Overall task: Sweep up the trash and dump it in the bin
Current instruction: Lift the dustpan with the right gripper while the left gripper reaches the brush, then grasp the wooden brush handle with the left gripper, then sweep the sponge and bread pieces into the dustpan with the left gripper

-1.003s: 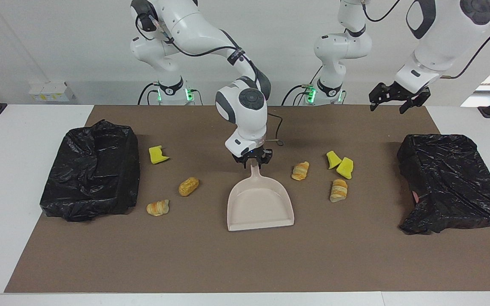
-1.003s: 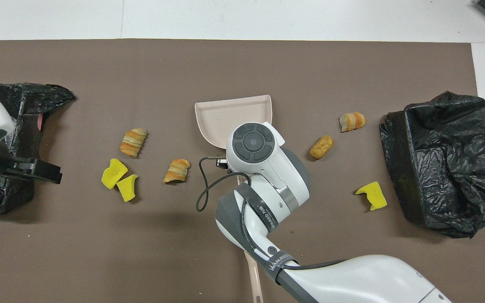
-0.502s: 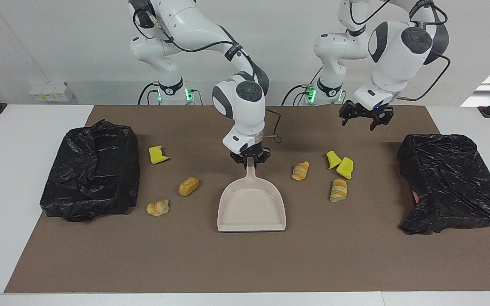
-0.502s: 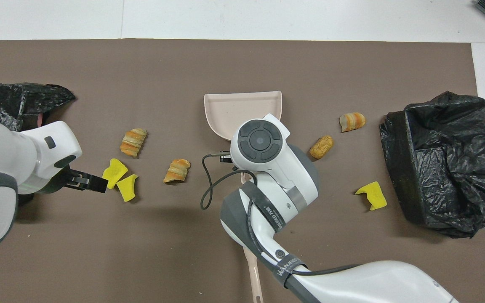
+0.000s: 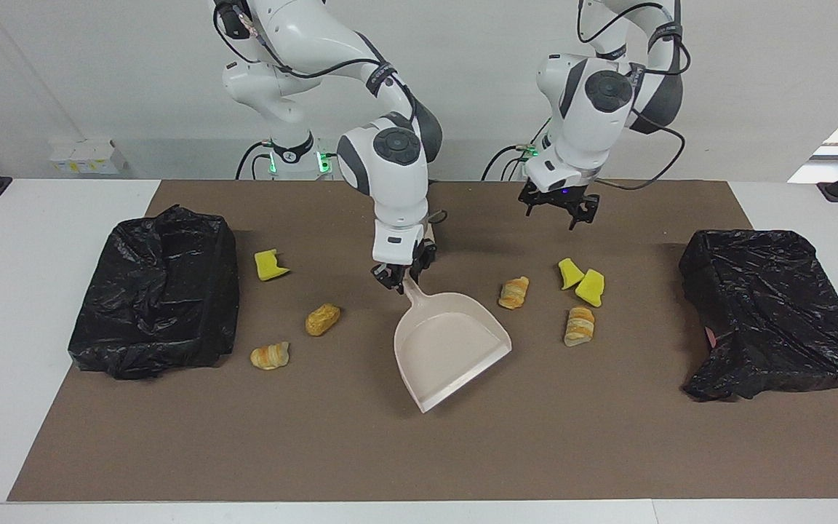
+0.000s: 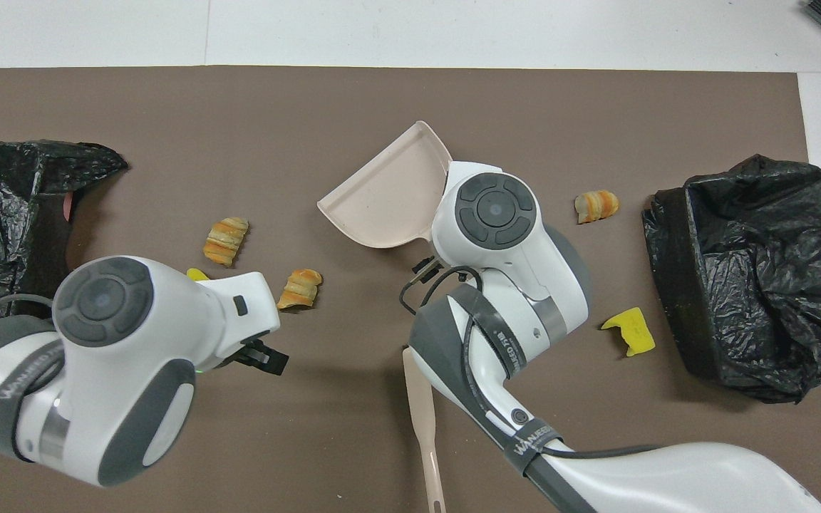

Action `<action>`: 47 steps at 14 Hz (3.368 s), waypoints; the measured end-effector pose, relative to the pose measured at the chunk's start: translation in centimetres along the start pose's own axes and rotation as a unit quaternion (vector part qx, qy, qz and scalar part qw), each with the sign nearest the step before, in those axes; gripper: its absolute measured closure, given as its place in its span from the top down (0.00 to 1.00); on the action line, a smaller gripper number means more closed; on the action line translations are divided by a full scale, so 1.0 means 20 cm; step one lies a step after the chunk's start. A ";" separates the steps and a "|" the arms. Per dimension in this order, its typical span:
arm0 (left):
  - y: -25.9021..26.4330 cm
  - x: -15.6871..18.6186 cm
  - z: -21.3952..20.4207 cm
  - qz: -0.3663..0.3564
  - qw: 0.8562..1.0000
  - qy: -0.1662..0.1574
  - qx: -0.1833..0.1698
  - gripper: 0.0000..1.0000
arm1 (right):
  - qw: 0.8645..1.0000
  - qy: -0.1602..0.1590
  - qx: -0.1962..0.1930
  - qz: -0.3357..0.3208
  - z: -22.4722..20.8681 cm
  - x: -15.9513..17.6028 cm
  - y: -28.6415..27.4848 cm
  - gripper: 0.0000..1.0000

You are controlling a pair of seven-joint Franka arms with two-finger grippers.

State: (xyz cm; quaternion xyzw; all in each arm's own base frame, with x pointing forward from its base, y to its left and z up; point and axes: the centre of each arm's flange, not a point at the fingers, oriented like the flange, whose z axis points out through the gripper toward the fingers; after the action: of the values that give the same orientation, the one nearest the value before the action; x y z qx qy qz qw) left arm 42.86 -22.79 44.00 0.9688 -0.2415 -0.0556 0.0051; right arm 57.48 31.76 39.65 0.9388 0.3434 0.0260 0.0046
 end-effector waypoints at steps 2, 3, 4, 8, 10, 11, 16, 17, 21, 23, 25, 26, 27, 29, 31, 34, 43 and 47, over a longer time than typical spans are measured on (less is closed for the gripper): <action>0.20 -0.02 0.09 0.001 1.000 0.006 -0.001 1.00 | 0.995 -0.009 0.002 -0.095 0.01 -0.02 0.06 0.33; 0.29 -0.03 0.13 -0.004 1.000 0.010 -0.005 1.00 | 0.991 -0.011 0.003 -0.135 0.02 -0.04 0.11 0.33; 0.39 -0.05 0.17 -0.010 1.000 0.014 -0.013 1.00 | 0.986 -0.014 0.004 -0.167 0.02 -0.05 0.15 0.33; 0.77 -0.13 0.24 -0.050 0.998 0.029 -0.040 1.00 | 0.958 -0.024 0.010 -0.286 0.04 -0.08 0.21 0.33; 0.95 -0.18 0.30 -0.074 0.996 0.034 -0.042 1.00 | 0.947 -0.024 0.011 -0.319 0.04 -0.08 0.21 0.33; 1.04 -0.20 0.34 -0.083 0.995 0.036 -0.043 1.00 | 0.945 -0.024 0.011 -0.327 0.04 -0.08 0.20 0.33; 1.33 -0.26 0.56 -0.108 0.993 0.028 -0.040 1.00 | 0.943 -0.024 0.011 -0.333 0.04 -0.07 0.20 0.33; 1.35 -0.26 0.58 -0.109 0.993 0.028 -0.040 0.92 | 0.943 -0.024 0.011 -0.333 0.04 -0.07 0.20 0.33; 1.36 -0.26 0.58 -0.124 0.991 0.029 -0.041 0.56 | 0.943 -0.024 0.011 -0.333 0.04 -0.07 0.20 0.33; 1.36 -0.26 0.57 -0.148 0.988 0.026 -0.041 0.38 | 0.943 -0.024 0.011 -0.333 0.04 -0.07 0.20 0.33; 1.34 -0.26 0.56 -0.160 0.986 0.017 -0.036 0.26 | 0.942 -0.024 0.011 -0.333 0.04 -0.07 0.20 0.33; 1.33 -0.27 0.55 -0.164 0.986 0.009 -0.031 0.26 | 0.942 -0.024 0.011 -0.333 0.04 -0.07 0.20 0.33; 1.31 -0.28 0.53 -0.168 0.986 0.000 -0.025 0.26 | 0.942 -0.024 0.011 -0.333 0.04 -0.07 0.20 0.33; 1.23 -0.29 0.47 -0.180 0.983 -0.021 -0.013 0.26 | 0.942 -0.024 0.011 -0.333 0.04 -0.07 0.20 0.33; 1.12 -0.30 0.41 -0.199 0.979 -0.041 -0.004 0.26 | 0.942 -0.024 0.011 -0.334 0.04 -0.07 0.19 0.33; 0.95 -0.29 0.29 -0.230 0.972 -0.054 -0.002 0.26 | 0.942 -0.025 0.011 -0.334 0.04 -0.07 0.19 0.33; 0.18 -0.19 0.09 -0.375 0.926 -0.039 -0.007 0.26 | 0.920 -0.050 0.029 -0.387 0.07 -0.11 0.16 0.33; -0.11 -0.19 0.10 -0.416 0.909 -0.034 0.005 0.26 | 0.914 -0.061 0.036 -0.400 0.11 -0.16 0.12 0.33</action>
State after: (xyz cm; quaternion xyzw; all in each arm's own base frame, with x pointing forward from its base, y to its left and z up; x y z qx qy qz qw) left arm 40.28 -19.09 42.41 0.9790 0.1829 -0.0847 -0.0311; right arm 56.70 27.78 37.38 0.7223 0.6900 -0.0473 0.0021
